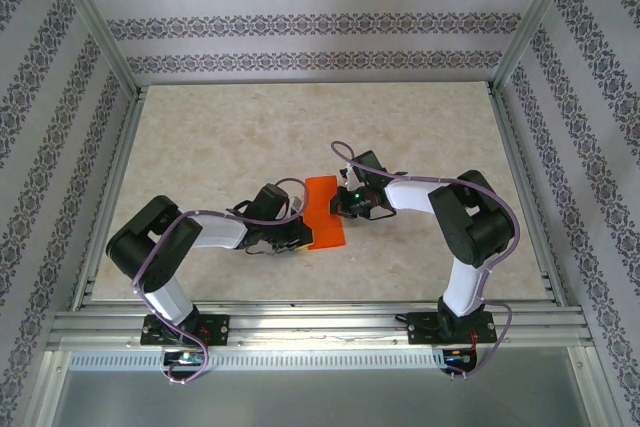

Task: Fold a paper plane with a square sheet of paper (pick it up from the middle)
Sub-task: First fold the square sheet of paper in half at the center of the table.

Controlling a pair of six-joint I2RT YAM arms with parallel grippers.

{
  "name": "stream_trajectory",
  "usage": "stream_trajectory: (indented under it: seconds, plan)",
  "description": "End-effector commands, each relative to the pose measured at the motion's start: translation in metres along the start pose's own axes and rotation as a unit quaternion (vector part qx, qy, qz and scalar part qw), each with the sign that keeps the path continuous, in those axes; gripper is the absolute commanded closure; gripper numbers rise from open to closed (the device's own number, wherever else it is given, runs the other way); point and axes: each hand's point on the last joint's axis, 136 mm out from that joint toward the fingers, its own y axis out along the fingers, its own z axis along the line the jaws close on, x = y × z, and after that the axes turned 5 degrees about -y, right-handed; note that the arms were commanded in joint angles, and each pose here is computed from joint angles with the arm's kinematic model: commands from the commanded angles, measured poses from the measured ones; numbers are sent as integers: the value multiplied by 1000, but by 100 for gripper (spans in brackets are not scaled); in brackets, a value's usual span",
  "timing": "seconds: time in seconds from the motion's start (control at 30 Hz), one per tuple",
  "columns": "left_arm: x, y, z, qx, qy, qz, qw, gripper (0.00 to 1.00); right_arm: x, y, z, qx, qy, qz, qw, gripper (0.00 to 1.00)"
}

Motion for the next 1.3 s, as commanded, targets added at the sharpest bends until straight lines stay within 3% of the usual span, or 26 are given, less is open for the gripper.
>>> stream_trajectory:
  seconds: [0.0, 0.27, 0.43, 0.63, 0.77, 0.97, 1.13, 1.27]
  plan:
    - [-27, -1, 22, 31, 2, 36, 999, 90, -31, 3, -43, -75, 43, 39, 996, 100]
    - [-42, -10, 34, 77, 29, 49, 995, 90, -31, 4, -44, -77, 41, 41, 995, 100]
    - [-36, -19, 12, 95, 69, 37, 992, 90, -32, 5, -42, -76, 39, 44, 995, 100]
    - [8, -53, -55, 42, 118, -61, 990, 88, -33, 5, -40, -72, 36, 48, 996, 100]
    - [48, -54, -65, 28, 114, -80, 990, 87, -32, 5, -40, -71, 35, 47, 996, 100]
    - [93, -26, -46, 27, 101, -85, 991, 88, -32, 5, -40, -71, 36, 47, 996, 100]
    - [98, -3, -34, 14, 94, -67, 993, 89, -31, 5, -37, -69, 36, 44, 996, 100]
    - [93, 0, 6, 84, 65, -67, 992, 89, -32, 4, -38, -70, 38, 43, 996, 100]
